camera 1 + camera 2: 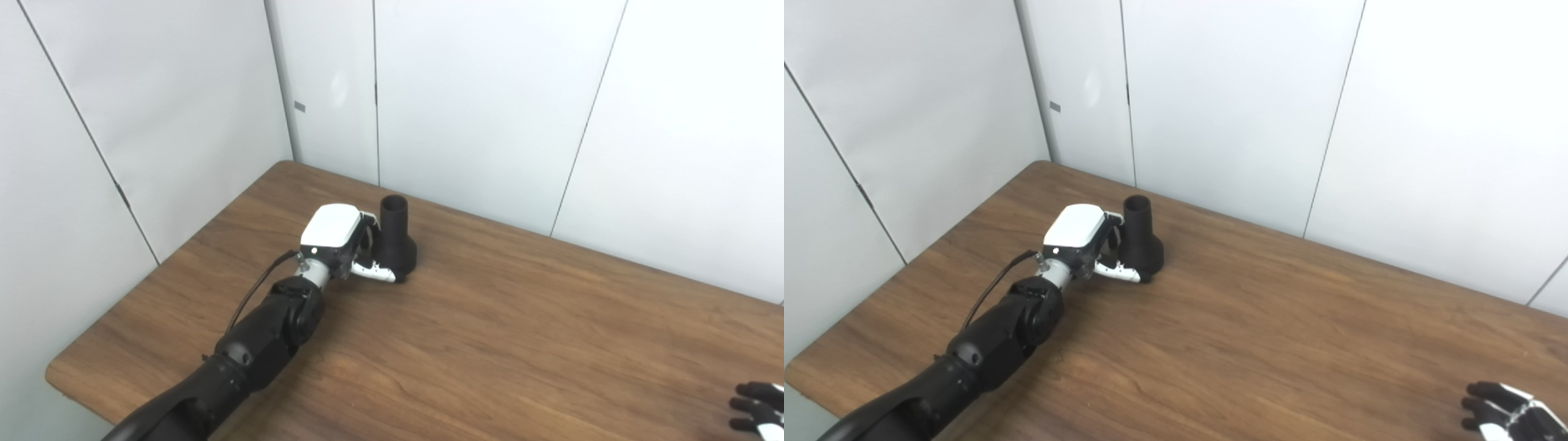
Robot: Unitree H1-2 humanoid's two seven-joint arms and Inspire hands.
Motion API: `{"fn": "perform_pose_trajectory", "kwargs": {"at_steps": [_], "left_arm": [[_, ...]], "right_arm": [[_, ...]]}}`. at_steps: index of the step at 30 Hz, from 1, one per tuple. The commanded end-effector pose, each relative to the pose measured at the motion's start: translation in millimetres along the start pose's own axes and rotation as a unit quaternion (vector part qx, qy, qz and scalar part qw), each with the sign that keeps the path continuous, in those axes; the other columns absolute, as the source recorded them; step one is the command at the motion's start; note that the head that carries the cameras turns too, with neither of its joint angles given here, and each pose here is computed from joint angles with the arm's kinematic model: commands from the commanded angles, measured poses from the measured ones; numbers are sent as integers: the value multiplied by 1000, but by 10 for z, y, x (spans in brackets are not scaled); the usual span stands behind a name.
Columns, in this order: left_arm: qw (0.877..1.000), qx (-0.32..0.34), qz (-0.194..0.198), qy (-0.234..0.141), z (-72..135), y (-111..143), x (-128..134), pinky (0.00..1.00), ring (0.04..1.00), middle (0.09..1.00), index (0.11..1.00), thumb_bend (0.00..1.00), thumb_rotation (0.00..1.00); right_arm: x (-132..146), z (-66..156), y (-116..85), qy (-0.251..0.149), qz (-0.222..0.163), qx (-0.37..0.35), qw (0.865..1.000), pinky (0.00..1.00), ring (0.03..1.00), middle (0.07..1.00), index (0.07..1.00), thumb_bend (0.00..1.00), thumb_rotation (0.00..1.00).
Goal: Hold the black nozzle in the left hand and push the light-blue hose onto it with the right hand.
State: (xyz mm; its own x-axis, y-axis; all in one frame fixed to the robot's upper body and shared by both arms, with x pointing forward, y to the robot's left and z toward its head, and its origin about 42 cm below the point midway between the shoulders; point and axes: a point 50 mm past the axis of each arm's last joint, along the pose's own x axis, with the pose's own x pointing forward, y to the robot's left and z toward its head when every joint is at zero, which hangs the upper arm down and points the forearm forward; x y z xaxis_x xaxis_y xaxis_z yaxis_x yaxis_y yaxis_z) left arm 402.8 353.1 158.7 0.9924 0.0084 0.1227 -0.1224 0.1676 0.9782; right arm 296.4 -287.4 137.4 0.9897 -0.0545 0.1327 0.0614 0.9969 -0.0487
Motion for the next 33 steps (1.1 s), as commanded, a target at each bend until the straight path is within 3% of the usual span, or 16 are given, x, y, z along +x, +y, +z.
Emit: {"fn": "perform_pose_trajectory", "kwargs": {"at_steps": [1, 4, 6, 10, 14, 19, 24, 27, 31, 33], "left_arm": [[999, -23, -20, -39, 160, -96, -67, 109, 160, 254, 488, 524, 48], [997, -40, -27, -58, 216, -109, -118, 178, 246, 429, 487, 525, 13], [996, -44, -34, -71, 273, -102, -150, 187, 259, 466, 487, 526, 2], [993, -62, -41, -91, 358, -98, -203, 210, 278, 472, 489, 525, 0], [990, -63, -43, -119, 433, -96, -256, 231, 276, 473, 488, 526, 0], [984, -73, -40, -156, 573, -76, -318, 388, 311, 472, 486, 525, 0], [976, -79, -52, -195, 727, -57, -353, 130, 156, 471, 487, 526, 0], [971, -89, -59, -213, 765, -83, -359, 97, 139, 471, 486, 526, 0], [963, -102, -61, -241, 836, -84, -415, 215, 197, 471, 486, 526, 0], [959, -113, -62, -252, 867, -96, -451, 340, 279, 471, 485, 526, 0]], "right_arm": [[73, 211, -56, -38, -3, -1, 999, 488, 606, 629, 579, 451, 441], [46, 256, -79, -39, -2, -4, 999, 483, 604, 629, 581, 446, 433], [26, 282, -91, -39, -3, -5, 999, 482, 603, 628, 580, 438, 421], [-18, 327, -108, -41, -11, -19, 999, 473, 589, 618, 572, 446, 417], [-67, 362, -130, -41, -18, -23, 999, 500, 601, 625, 581, 383, 369], [-130, 433, -152, -42, -25, -31, 998, 554, 636, 655, 613, 281, 216], [-190, 492, -172, -48, -26, -27, 998, 606, 687, 697, 655, 222, 13], [-234, 533, -161, -43, -39, -30, 998, 626, 699, 707, 664, 217, 1], [-281, 553, -172, -32, -62, -45, 997, 648, 705, 716, 686, 240, 0], [-304, 554, -180, -29, -71, -53, 996, 662, 710, 722, 693, 253, 0]]}}
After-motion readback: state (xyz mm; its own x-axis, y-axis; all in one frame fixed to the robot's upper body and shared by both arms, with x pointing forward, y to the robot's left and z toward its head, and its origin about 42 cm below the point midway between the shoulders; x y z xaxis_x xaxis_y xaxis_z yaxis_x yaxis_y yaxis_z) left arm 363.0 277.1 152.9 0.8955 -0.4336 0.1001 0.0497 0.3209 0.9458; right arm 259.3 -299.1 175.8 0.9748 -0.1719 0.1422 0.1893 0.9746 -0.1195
